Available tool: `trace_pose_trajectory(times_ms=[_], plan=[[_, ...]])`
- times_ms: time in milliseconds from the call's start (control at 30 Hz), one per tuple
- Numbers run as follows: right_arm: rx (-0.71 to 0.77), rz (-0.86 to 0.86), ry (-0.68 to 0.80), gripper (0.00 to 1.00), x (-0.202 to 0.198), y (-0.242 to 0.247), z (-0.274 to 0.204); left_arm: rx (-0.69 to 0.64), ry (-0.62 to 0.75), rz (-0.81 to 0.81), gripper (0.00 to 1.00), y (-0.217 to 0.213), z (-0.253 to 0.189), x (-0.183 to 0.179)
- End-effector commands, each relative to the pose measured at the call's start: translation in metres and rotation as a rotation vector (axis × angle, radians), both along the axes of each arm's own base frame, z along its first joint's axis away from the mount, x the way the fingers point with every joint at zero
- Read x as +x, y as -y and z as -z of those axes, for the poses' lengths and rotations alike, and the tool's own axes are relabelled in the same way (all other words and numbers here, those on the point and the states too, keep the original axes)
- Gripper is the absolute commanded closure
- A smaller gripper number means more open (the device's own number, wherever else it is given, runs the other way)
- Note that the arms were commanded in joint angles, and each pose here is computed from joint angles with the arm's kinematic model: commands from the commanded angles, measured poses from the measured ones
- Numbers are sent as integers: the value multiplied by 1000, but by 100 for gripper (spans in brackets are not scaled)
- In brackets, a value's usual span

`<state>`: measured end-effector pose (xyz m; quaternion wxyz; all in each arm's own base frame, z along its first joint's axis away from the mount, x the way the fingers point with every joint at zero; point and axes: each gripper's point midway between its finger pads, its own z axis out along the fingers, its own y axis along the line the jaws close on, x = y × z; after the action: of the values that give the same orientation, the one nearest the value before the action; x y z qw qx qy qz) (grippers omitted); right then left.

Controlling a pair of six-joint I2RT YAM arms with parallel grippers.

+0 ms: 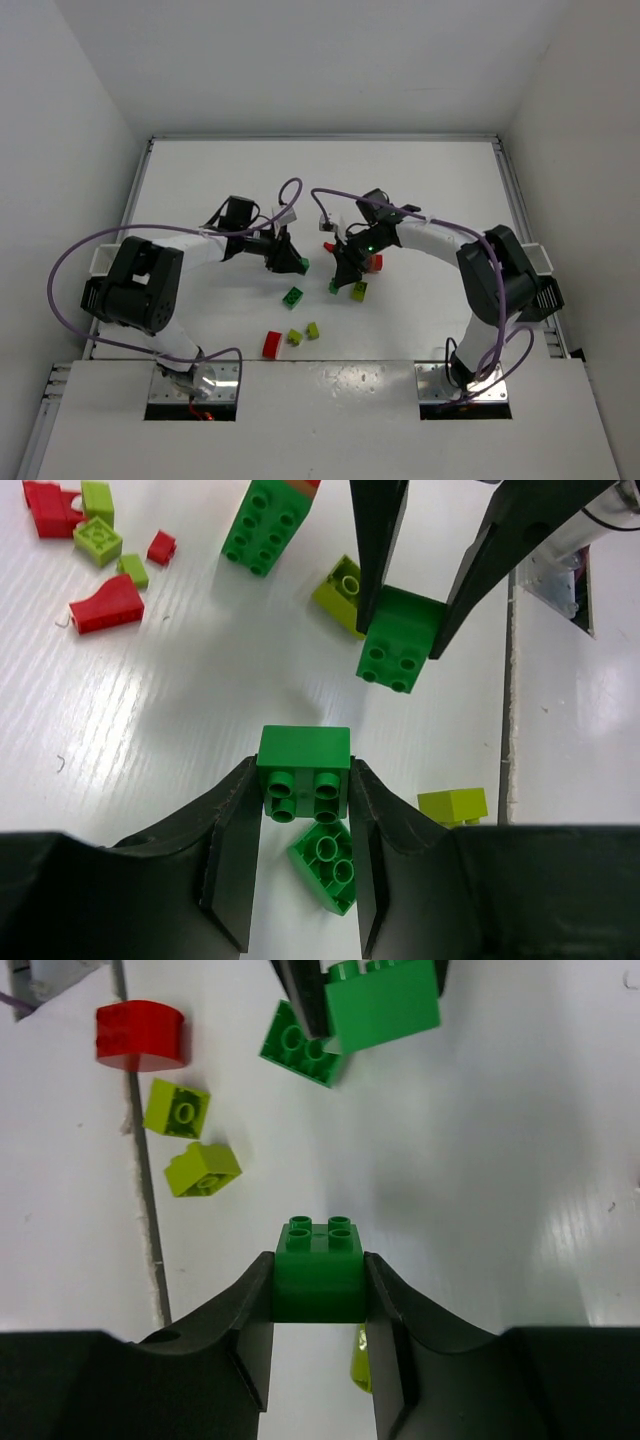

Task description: Sort the legos into containers by color

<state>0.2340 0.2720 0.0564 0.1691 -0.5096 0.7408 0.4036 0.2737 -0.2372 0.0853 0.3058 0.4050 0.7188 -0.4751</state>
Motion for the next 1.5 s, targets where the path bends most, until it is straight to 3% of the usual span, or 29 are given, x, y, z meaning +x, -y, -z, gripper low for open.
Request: trace_pose_trajectory(times_ms=[0,133,300,333,467,600,733,967,1000,1133,1467], plan=[[10,42,81,62,26,-8,-11,-1,23,4,65,2,1,6],[2,69,134,53,34,-2,-22,0,10,0,52,2,2,8],[-5,89,200,45,37,7,-40,29,9,37,44,12,9,2],[-16,90,210,40,34,11,-41,37,11,30,38,11,10,3],[-15,122,252,40,34,23,-54,26,20,67,32,22,6,0],[-18,315,297,41,55,51,-58,-3,83,10,29,32,-11,8],[-16,414,228,42,54,75,-49,-15,218,-31,28,57,-26,25],[-27,528,146,42,50,114,-45,17,358,96,24,105,-33,45],[-14,550,122,42,50,122,-46,25,390,95,1,106,-34,52],[19,593,57,42,48,138,-50,16,479,157,1,124,-34,61],[64,601,14,42,48,159,-55,59,488,303,1,148,9,45]])
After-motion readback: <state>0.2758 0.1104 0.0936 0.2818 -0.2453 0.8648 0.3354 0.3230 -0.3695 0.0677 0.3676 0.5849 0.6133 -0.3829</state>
